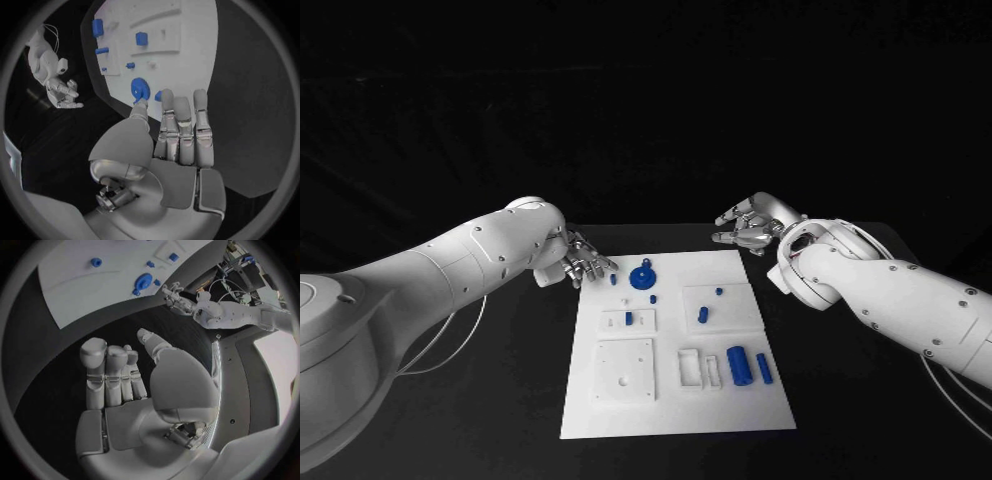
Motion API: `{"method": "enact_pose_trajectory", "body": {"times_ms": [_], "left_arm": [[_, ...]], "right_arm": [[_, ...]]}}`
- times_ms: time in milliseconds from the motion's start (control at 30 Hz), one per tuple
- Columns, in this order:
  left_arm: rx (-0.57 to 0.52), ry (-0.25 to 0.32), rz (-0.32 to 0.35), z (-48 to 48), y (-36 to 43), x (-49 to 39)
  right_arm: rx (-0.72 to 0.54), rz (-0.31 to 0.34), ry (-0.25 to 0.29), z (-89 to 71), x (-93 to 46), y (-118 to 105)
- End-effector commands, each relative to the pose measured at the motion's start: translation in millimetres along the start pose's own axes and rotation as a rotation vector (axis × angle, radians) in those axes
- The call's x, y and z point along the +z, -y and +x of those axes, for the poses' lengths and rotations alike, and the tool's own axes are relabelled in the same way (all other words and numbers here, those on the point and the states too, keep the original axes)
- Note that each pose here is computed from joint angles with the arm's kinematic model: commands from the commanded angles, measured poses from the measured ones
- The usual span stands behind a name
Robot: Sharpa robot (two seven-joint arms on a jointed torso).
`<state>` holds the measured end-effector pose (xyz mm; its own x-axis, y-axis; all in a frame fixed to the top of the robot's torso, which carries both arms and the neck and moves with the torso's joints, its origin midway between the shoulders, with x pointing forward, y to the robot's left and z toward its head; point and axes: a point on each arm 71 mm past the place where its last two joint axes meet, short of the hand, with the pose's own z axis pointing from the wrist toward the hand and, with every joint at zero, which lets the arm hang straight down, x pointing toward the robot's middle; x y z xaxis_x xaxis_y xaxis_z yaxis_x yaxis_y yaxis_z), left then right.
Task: Assemble the parts on the task board
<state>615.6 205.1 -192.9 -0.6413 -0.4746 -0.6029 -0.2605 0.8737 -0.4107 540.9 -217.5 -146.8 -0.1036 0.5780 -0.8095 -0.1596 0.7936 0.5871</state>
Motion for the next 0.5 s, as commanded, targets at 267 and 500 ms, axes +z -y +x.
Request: {"method": "enact_pose_trajectory", "body": {"times_ms": [267,500], "left_arm": [[0.023,0.002,0.026,6.3,7.0,4.1],[0.035,0.013,0.016,6.8,6.6,5.5]], "right_arm": [[-0.002,-0.009,0.000,-0.2,-0.2,-2.6],[-0.003,-0.010,0.002,-1.0,-0.4,-3.0]]}}
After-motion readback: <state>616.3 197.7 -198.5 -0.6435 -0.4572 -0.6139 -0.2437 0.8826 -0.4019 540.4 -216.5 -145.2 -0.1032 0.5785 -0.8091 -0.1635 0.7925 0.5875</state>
